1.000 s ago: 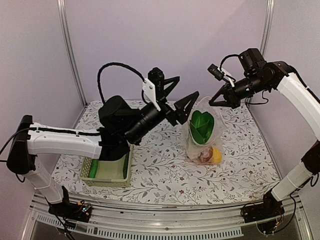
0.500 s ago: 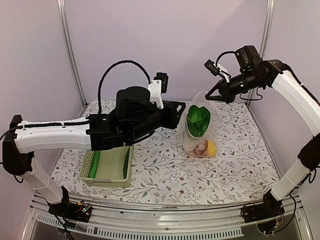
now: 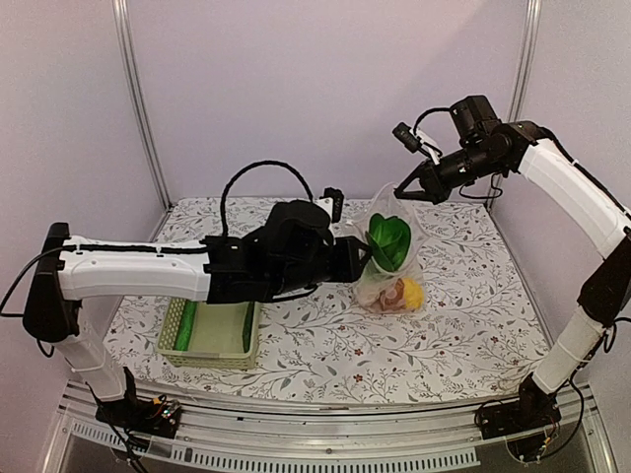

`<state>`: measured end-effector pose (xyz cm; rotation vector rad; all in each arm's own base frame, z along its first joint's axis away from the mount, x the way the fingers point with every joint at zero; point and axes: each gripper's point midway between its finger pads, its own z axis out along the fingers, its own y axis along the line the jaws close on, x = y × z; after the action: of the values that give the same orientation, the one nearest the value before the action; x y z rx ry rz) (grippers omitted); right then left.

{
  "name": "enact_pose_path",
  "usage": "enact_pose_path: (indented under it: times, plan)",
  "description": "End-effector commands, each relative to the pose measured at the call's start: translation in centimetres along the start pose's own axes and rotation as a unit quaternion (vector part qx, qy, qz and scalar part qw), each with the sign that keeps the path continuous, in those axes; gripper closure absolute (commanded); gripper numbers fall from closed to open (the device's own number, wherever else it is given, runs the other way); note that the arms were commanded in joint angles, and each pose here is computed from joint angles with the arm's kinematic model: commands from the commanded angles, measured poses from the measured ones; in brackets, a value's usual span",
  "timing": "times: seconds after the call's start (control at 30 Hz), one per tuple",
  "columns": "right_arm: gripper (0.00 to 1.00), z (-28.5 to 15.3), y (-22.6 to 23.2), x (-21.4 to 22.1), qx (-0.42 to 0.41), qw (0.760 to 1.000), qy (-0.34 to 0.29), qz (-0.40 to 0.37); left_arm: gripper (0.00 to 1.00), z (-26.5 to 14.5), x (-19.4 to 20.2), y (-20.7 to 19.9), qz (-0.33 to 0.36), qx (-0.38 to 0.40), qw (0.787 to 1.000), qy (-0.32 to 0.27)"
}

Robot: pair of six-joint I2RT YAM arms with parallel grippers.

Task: Place the food in the zip-top bag and seal the zipper
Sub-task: Adjust the zipper food storage bag at the center of the board.

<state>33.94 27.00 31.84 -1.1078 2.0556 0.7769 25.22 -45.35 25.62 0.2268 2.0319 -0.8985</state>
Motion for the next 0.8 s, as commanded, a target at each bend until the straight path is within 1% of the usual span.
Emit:
enact_pose_path:
  times: [0.0, 0.13, 0.27, 0.37, 0.47, 0.57, 0.67, 0.7, 0.77]
  plan:
    - [1.0, 0.2, -0.3, -1.1, -0.001, 1.0, -0.015, -0.001, 0.69, 0.5, 1.0, 0.1, -0.024, 0.003, 0.999, 0.038]
    - [1.0, 0.1, 0.5, -1.8, -0.002, 1.0, -0.019, -0.011, 0.68, 1.1, 1.3, 1.3, -0.041, -0.023, 0.998, 0.048]
    - [1.0, 0.5, 1.7, -1.8, -0.002, 1.0, -0.013, -0.025, 0.68, 2.1, 1.4, 1.9, -0.066, -0.023, 0.996, 0.059]
    - [1.0, 0.6, 2.5, -1.8, 0.002, 0.999, -0.011, -0.034, 0.66, 2.7, 1.1, 1.7, -0.073, -0.022, 0.995, 0.068]
    - [1.0, 0.7, 3.5, -1.7, -0.002, 0.999, -0.012, -0.044, 0.66, 3.2, 1.2, 2.3, -0.078, -0.037, 0.994, 0.074]
    - [1.0, 0.5, 4.1, -1.8, -0.009, 0.999, -0.017, -0.047, 0.69, 3.9, 1.8, 4.1, -0.092, -0.065, 0.989, 0.092]
    - [1.0, 0.3, 3.7, -1.7, 0.005, 0.999, -0.021, -0.048, 0.71, 4.1, 2.3, 5.2, -0.105, -0.084, 0.985, 0.105]
    - [1.0, 0.3, 3.6, -1.7, 0.01, 0.999, -0.021, -0.048, 0.75, 4.1, 2.4, 5.4, -0.106, -0.087, 0.985, 0.105]
    - [1.0, 0.4, 3.4, -1.7, 0.016, 0.998, -0.025, -0.047, 0.87, 4.1, 2.5, 5.5, -0.109, -0.086, 0.985, 0.106]
